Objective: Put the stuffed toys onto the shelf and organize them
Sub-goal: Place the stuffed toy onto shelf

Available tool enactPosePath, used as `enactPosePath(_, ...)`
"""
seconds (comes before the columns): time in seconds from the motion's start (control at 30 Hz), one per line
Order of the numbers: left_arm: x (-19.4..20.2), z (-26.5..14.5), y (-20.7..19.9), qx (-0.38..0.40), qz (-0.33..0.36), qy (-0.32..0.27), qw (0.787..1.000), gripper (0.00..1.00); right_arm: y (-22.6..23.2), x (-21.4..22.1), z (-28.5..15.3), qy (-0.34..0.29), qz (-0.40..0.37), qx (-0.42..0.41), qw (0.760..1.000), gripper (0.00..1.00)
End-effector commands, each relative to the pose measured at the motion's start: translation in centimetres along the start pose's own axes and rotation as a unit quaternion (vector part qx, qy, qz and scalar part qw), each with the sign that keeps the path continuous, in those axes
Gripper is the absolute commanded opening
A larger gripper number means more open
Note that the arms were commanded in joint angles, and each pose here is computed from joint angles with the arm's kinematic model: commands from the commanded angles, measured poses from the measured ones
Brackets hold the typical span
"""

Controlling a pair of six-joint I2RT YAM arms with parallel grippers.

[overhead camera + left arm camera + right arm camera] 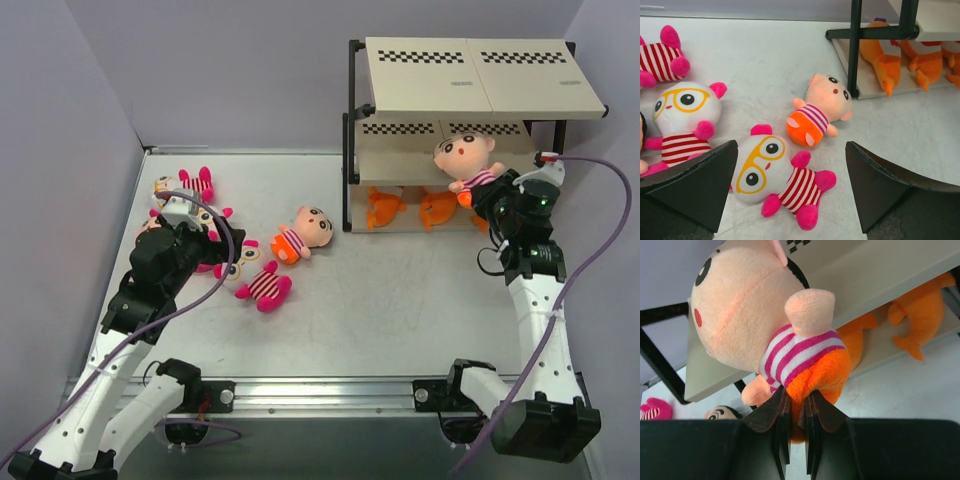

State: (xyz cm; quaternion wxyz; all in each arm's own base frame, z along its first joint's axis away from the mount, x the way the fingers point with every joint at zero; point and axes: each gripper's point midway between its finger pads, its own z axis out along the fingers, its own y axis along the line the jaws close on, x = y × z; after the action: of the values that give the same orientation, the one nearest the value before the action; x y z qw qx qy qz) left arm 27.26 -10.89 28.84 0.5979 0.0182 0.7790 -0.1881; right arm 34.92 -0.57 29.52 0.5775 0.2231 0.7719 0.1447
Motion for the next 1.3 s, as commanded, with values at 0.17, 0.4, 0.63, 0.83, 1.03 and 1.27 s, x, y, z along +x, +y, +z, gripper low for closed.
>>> enactPosePath(0.17, 1.0, -0.8, 1.8, -0.054, 0.074, 0.012, 0.996, 0.97, -0.8, -4.4, 2.1, -0.039, 0.039, -0.025, 0.998, 0.0)
enactPosePath(0.4, 1.4, -1.3, 1.3, -0.052, 0.092, 0.013, 0.994, 0.97, -4.8, -7.3, 3.7, -0.073, 0.048, 0.013, 0.996, 0.01)
enactPosePath(0.63, 1.6, -1.5, 1.3, -0.058, 0.105, 0.013, 0.993, 0.97, -6.5, -9.3, 5.6, -0.081, 0.027, 0.016, 0.996, 0.03)
enactPosePath(0.83, 2.2, -1.2, 1.1, -0.059, 0.113, 0.022, 0.992, 0.97, -7.5, -9.8, 7.5, -0.084, 0.026, 0.002, 0.996, 0.07)
enactPosePath(1.03, 3.0, -0.6, 0.9, -0.056, 0.122, 0.036, 0.99, 0.97, -7.8, -10.8, 8.7, -0.095, 0.027, -0.005, 0.995, 0.13)
enactPosePath(1.27, 3.7, 0.0, 0.9, -0.058, 0.131, 0.048, 0.988, 0.97, -9.6, -12.0, 9.7, -0.097, 0.031, 0.006, 0.995, 0.18)
